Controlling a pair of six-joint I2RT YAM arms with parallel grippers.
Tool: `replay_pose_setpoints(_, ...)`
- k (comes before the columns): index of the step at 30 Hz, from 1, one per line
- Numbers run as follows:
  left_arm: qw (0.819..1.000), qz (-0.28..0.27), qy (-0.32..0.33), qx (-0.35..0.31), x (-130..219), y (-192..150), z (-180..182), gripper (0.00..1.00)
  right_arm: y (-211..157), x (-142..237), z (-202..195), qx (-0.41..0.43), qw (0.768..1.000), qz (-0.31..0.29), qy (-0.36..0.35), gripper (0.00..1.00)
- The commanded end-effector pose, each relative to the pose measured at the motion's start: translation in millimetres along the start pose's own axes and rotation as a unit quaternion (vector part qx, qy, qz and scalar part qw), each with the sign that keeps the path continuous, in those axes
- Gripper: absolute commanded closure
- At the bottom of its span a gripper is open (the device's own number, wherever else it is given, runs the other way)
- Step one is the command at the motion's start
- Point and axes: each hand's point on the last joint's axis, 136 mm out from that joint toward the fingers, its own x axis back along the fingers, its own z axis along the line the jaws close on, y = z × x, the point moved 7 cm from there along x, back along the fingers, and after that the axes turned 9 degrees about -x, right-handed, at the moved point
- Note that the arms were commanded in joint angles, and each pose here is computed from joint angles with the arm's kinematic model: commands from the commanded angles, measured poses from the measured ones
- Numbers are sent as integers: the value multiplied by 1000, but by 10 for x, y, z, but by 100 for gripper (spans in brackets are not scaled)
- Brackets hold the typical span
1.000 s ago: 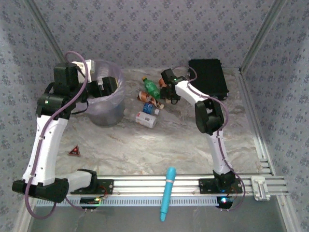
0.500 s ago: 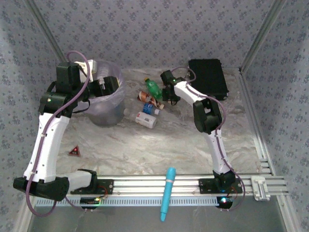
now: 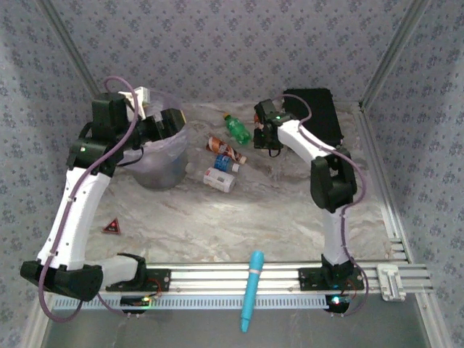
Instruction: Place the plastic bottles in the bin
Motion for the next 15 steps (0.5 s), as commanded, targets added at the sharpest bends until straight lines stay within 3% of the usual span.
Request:
replay_pose_setpoints(1,998,-30,-53,3,-80,157,-222,0,-8,429,36,4,996,-14,89,68)
replay_pose_setpoints(6,993,-1,-116,-6,-357,107,-529,0,-138,947,122,27,980,-33,194,68)
replay_pose_setpoints(15,980,37,-193,-13,-751,-11,-970,0,-404,1678,286,69,942,-63,322,69)
